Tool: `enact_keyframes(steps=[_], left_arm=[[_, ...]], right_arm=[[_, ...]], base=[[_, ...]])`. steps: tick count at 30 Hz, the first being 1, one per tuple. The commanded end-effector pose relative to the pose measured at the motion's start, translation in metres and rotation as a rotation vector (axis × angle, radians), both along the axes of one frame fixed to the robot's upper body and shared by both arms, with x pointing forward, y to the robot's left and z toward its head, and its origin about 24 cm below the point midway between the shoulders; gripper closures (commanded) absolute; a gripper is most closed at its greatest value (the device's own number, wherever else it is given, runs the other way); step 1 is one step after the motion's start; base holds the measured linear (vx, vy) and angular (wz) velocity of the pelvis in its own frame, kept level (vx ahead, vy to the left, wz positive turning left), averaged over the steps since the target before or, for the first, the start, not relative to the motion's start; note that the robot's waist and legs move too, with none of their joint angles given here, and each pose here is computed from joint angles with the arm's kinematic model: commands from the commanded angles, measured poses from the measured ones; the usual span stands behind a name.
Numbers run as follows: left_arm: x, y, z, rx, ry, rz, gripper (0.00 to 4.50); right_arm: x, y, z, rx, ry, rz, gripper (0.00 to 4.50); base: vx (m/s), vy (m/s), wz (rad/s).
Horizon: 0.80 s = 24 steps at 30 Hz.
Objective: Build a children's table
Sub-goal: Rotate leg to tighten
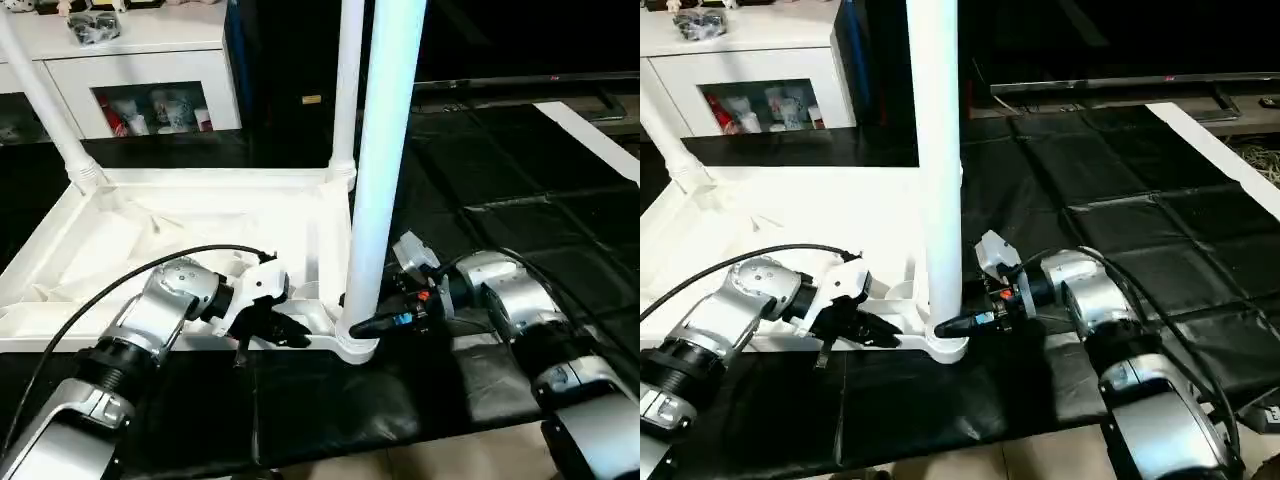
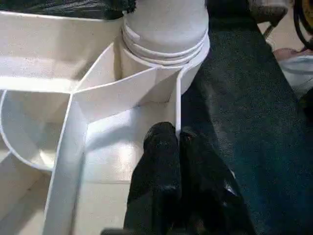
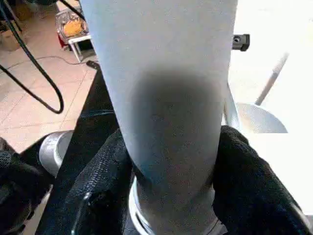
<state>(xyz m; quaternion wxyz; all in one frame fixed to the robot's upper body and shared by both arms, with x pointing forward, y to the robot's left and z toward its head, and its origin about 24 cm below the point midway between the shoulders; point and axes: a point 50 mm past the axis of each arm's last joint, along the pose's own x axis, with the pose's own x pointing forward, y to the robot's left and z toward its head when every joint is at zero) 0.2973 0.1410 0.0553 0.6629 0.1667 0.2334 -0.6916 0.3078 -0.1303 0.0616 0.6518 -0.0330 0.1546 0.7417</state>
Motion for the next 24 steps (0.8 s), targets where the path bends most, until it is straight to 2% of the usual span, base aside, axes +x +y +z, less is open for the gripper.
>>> enact_keyframes(steps=[1, 5, 7, 9, 10, 12, 16, 20, 24], left_arm=[[0.005, -0.01, 0.007, -0.054, -0.025, 0.044, 4.5], [0.011, -0.018, 0.01, -0.084, -0.018, 0.105, 4.5], [0.019, -0.027, 0.014, -0.108, -0.026, 0.178, 4.5], [0.023, -0.03, 0.016, -0.116, -0.03, 0.211, 4.5], [0.032, -0.037, 0.021, -0.137, -0.042, 0.303, 4.5], [0.035, -0.04, 0.022, -0.144, -0.045, 0.337, 4.5], [0.05, -0.054, 0.032, -0.193, -0.05, 0.522, 4.5], [0.056, -0.062, 0.035, -0.194, -0.069, 0.572, 4.5], [0.055, -0.063, 0.034, -0.182, -0.076, 0.567, 4.5]], right_arm=[[-0.007, 0.009, -0.002, 0.052, 0.038, 0.032, 2.5], [-0.002, 0.018, -0.01, 0.038, 0.061, -0.119, 2.51], [0.008, 0.029, -0.015, 0.014, 0.057, -0.291, 2.51], [0.011, 0.034, -0.015, 0.012, 0.05, -0.348, 2.51], [0.018, 0.046, -0.015, 0.001, 0.051, -0.457, 2.51], [0.02, 0.051, -0.015, -0.003, 0.051, -0.492, 2.51], [0.033, 0.075, -0.014, -0.044, 0.073, -0.69, 2.51], [0.034, 0.093, -0.009, -0.025, 0.055, -0.713, 2.51], [0.032, 0.095, -0.009, -0.018, 0.026, -0.697, 2.51]], base=[[0.0, 0.0, 0.0], [0.0, 0.0, 0.0], [0.0, 0.0, 0.0], [0.0, 0.0, 0.0], [0.0, 0.0, 0.0], [0.0, 0.0, 0.0], [0.0, 0.0, 0.0], [0.0, 0.0, 0.0], [0.0, 0.0, 0.0]])
